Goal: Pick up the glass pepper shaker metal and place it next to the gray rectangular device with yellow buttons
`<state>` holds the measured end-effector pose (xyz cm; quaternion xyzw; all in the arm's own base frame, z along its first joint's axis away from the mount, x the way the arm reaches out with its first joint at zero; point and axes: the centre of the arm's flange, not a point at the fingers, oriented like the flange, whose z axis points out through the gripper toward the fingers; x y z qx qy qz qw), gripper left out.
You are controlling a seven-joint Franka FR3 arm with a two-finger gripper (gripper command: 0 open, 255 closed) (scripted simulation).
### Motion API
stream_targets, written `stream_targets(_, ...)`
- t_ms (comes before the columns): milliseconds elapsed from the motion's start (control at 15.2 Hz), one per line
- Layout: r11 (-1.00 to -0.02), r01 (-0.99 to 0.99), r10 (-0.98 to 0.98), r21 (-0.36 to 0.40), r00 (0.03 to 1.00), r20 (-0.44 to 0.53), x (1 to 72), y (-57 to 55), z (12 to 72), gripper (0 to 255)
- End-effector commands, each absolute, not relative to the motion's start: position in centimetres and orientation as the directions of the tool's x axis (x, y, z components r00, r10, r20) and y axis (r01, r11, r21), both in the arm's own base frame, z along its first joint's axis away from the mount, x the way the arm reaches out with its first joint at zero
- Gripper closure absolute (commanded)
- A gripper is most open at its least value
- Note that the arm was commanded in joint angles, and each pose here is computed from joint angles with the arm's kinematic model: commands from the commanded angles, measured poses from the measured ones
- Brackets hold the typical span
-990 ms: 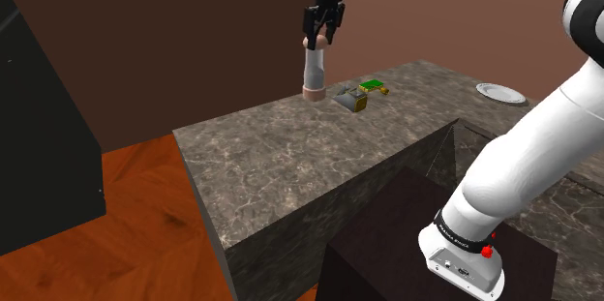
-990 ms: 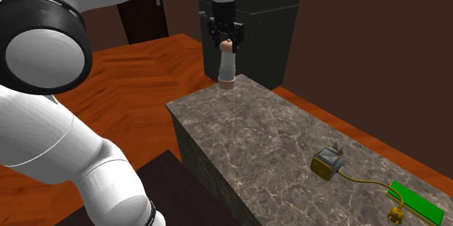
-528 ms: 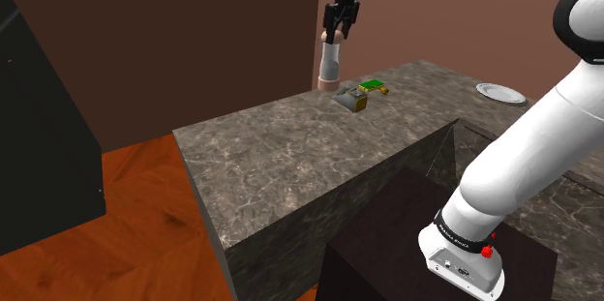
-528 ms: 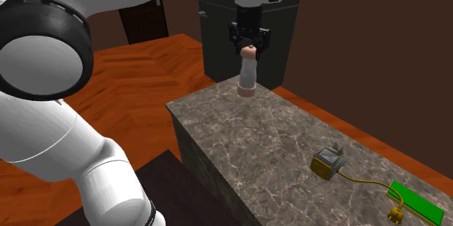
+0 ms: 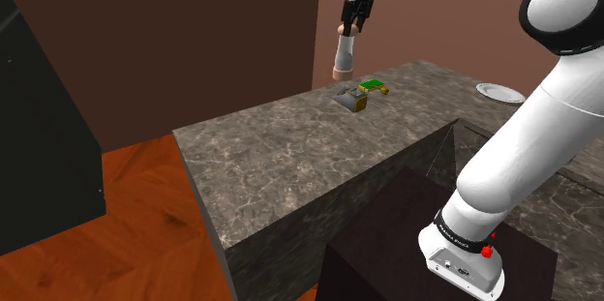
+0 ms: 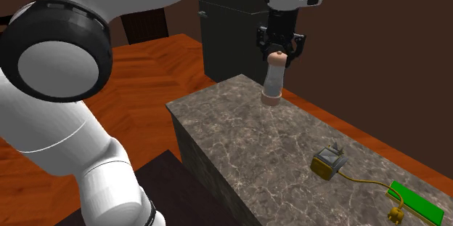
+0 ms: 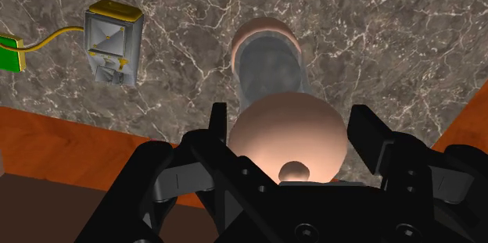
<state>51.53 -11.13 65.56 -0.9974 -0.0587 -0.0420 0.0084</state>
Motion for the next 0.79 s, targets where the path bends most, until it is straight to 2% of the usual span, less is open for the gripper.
stream_targets(0,-0.993,0.119,0.118,-0.011,0.989,0.085,51.9,-13.9,65.8,255)
stream_targets(726,-0.993,0.119,0.118,-0.011,0.989,0.085,53.9,-25.8,64.8,255)
